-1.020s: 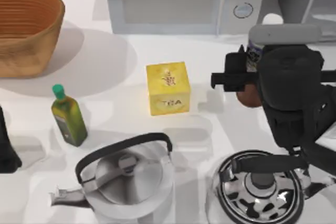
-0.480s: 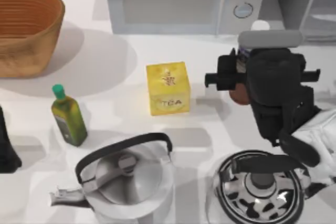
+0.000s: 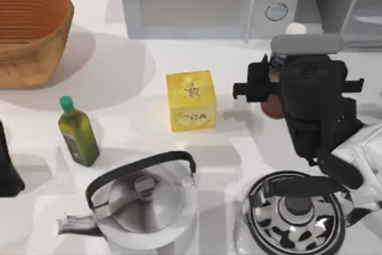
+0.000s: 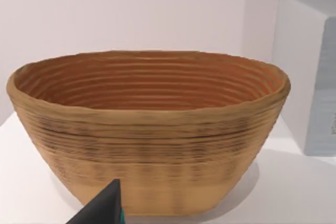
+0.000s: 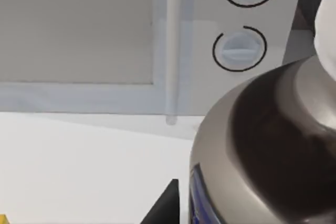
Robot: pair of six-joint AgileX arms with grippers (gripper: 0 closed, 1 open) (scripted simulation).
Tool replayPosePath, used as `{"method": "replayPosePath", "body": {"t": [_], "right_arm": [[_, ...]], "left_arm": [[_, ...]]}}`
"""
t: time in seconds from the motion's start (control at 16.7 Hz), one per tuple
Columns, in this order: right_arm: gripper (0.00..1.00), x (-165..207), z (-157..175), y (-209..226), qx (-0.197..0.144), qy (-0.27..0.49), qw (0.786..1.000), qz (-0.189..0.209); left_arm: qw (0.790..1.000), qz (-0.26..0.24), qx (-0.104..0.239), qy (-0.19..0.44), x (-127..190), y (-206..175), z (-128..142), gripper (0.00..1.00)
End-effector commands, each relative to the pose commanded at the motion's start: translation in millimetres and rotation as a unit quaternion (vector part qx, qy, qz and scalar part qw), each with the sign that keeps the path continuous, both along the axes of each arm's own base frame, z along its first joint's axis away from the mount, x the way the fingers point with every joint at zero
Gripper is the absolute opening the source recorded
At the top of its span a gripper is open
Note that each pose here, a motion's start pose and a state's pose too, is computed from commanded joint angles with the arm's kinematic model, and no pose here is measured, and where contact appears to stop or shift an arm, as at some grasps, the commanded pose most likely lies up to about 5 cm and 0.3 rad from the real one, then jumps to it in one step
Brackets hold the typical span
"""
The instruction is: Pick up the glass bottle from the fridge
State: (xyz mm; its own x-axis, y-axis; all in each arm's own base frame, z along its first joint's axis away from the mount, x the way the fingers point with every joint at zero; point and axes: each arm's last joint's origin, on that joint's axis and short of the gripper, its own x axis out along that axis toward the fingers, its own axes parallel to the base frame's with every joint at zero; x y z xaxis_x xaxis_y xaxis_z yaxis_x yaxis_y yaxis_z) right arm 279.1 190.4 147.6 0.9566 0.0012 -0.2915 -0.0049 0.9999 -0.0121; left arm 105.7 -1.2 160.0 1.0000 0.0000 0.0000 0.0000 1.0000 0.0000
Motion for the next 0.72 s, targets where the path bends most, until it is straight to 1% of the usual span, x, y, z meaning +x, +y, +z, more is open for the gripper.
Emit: {"method": "replayPosePath", "body": {"t": [0.54, 0.6, 0.72], "right_arm": [[0.98, 0.0, 0.0, 0.0, 0.000, 0.000, 1.000, 0.000], [1.00, 0.0, 0.0, 0.0, 0.000, 0.000, 1.000, 0.000], [1.00, 0.0, 0.0, 0.0, 0.000, 0.000, 1.000, 0.000]], "left_arm": [[1.000, 0.000, 0.000, 0.000, 0.0, 0.0, 0.0, 1.00], [1.000, 0.000, 0.000, 0.000, 0.0, 0.0, 0.0, 1.00], [1.000, 0.000, 0.000, 0.000, 0.0, 0.0, 0.0, 1.00]]}}
